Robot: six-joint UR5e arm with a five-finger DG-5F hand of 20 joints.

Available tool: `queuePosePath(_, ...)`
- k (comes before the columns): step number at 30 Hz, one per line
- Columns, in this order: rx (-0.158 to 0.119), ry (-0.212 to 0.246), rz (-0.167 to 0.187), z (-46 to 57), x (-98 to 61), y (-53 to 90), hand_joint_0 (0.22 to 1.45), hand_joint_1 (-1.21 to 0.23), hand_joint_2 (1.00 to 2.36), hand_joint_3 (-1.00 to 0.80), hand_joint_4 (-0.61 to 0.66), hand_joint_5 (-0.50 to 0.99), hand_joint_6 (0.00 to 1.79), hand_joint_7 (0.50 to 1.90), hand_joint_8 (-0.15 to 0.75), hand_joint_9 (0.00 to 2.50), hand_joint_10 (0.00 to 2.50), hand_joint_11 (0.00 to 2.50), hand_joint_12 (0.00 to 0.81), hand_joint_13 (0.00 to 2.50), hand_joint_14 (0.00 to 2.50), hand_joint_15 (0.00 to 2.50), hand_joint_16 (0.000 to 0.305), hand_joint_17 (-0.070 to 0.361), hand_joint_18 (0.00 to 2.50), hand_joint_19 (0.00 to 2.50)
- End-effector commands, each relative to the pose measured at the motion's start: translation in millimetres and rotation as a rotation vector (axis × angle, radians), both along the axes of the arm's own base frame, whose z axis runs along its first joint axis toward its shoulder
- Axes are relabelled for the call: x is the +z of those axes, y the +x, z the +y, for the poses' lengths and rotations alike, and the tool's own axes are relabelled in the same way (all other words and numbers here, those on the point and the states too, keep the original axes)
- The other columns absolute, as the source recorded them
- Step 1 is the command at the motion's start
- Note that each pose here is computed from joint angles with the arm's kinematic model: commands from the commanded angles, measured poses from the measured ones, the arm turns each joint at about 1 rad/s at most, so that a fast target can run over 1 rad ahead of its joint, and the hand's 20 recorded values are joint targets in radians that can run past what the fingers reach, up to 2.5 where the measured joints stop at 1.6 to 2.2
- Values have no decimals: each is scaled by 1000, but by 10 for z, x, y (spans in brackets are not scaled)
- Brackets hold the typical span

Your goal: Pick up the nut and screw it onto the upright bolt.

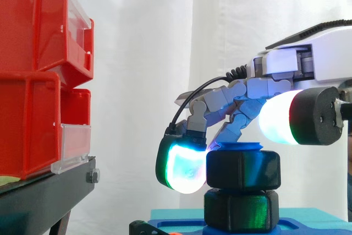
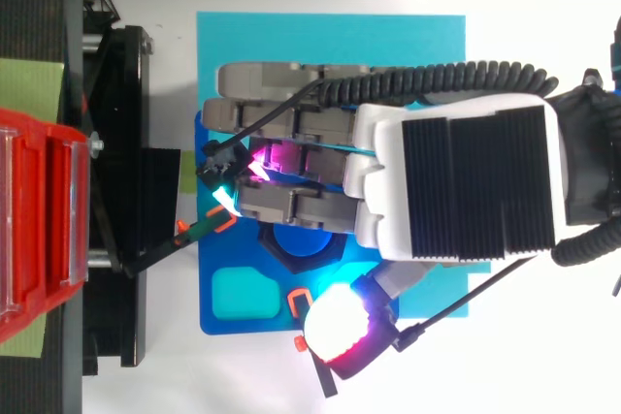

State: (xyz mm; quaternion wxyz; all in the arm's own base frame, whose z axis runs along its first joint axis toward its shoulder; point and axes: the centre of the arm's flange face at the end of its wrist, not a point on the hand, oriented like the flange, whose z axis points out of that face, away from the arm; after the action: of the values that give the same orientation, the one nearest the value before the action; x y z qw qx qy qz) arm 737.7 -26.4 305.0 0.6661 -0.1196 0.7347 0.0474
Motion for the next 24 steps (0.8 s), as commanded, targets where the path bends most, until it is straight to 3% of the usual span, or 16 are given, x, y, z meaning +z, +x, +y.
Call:
queuePosePath(1, 0, -1, 5, -2, 1, -5, 506, 3, 1000, -500, 202, -38, 503, 1328, 262, 662, 0, 0, 332, 322, 0, 0, 36, 82, 0, 0)
queuePosePath(10, -2, -1, 15, -45, -8, -20, 513, -9, 1000, -500, 191, -26, 502, 1396, 259, 693, 0, 0, 324, 368, 0, 0, 36, 81, 0, 0)
queuePosePath(13, -7, -5, 5, -87, 86, 1, 514, -14, 1000, -500, 197, -22, 502, 1415, 263, 703, 0, 0, 324, 384, 0, 0, 35, 80, 0, 0)
queuePosePath(19, -15, -32, 43, -189, 162, -33, 516, -26, 1000, -500, 182, -9, 500, 1518, 269, 734, 0, 0, 320, 408, 0, 0, 35, 79, 13, 0)
queuePosePath(24, -27, -33, 46, -278, 213, -34, 519, -37, 1000, -500, 170, 0, 571, 1418, 270, 812, 0, 0, 309, 457, 0, 0, 34, 75, 77, 0)
